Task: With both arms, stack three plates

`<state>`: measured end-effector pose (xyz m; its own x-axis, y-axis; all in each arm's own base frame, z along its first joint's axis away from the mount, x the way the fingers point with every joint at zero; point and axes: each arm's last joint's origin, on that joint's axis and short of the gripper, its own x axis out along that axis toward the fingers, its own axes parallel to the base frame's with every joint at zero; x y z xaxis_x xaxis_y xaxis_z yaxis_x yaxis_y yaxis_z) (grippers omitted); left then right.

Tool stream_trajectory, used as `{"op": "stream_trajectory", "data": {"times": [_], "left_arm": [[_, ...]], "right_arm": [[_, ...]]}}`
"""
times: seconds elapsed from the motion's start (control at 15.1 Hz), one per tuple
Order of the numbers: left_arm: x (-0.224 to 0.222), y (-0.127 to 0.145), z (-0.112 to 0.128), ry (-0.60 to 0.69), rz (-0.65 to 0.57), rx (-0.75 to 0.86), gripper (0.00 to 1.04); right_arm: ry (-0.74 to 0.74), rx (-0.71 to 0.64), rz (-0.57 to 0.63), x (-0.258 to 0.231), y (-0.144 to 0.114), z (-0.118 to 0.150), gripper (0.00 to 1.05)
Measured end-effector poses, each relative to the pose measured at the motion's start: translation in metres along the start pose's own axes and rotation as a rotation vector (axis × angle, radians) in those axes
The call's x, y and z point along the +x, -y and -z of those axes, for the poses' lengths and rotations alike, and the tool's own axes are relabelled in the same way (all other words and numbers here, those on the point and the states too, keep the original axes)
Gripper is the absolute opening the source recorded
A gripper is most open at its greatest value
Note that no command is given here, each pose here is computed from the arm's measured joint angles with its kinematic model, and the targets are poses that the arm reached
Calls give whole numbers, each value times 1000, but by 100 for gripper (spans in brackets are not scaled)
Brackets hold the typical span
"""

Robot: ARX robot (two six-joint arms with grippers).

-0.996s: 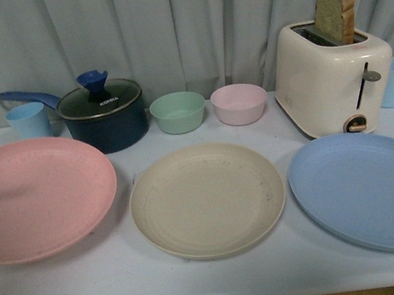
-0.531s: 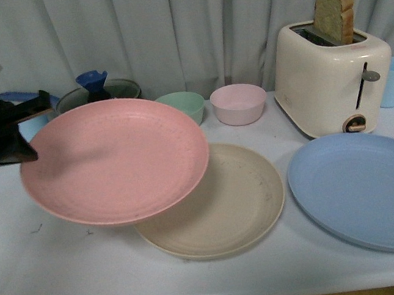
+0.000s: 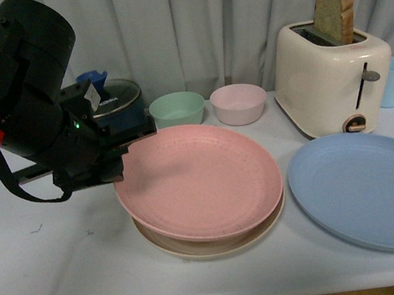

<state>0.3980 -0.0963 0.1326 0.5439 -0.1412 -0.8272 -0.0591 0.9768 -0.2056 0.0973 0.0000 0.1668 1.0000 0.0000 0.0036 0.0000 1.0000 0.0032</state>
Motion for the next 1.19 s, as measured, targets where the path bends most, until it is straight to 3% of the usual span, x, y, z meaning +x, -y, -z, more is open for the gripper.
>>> {"op": "stream_trajectory", "data": {"times": [0.2, 0.46, 0.66, 0.73, 0.8, 0.86, 1.0, 1.13, 1.19], "left_arm": [[17, -1, 4, -7, -27, -5, 2], [-5, 5, 4, 90, 11, -2, 52], [-67, 21, -5, 422, 80, 138, 89], [-61, 11, 4, 706, -1, 166, 75], [-54, -16, 42, 765, -54, 202, 61], [-62, -33, 59, 821, -70, 203, 50], [-116, -47, 63, 1095, -30, 182, 22], [-113, -59, 92, 1000, -31, 207, 4], [-111, -62, 99, 972, -34, 210, 1]], "right_arm": [[0, 0, 0, 0, 0, 0, 98], [0, 0, 0, 0, 0, 0, 98], [0, 0, 0, 0, 0, 0, 98], [1, 0, 0, 0, 0, 0, 98], [-2, 0, 0, 0, 0, 0, 98], [0, 0, 0, 0, 0, 0, 98], [0, 0, 0, 0, 0, 0, 98], [0, 0, 0, 0, 0, 0, 98], [0, 0, 0, 0, 0, 0, 98]]}}
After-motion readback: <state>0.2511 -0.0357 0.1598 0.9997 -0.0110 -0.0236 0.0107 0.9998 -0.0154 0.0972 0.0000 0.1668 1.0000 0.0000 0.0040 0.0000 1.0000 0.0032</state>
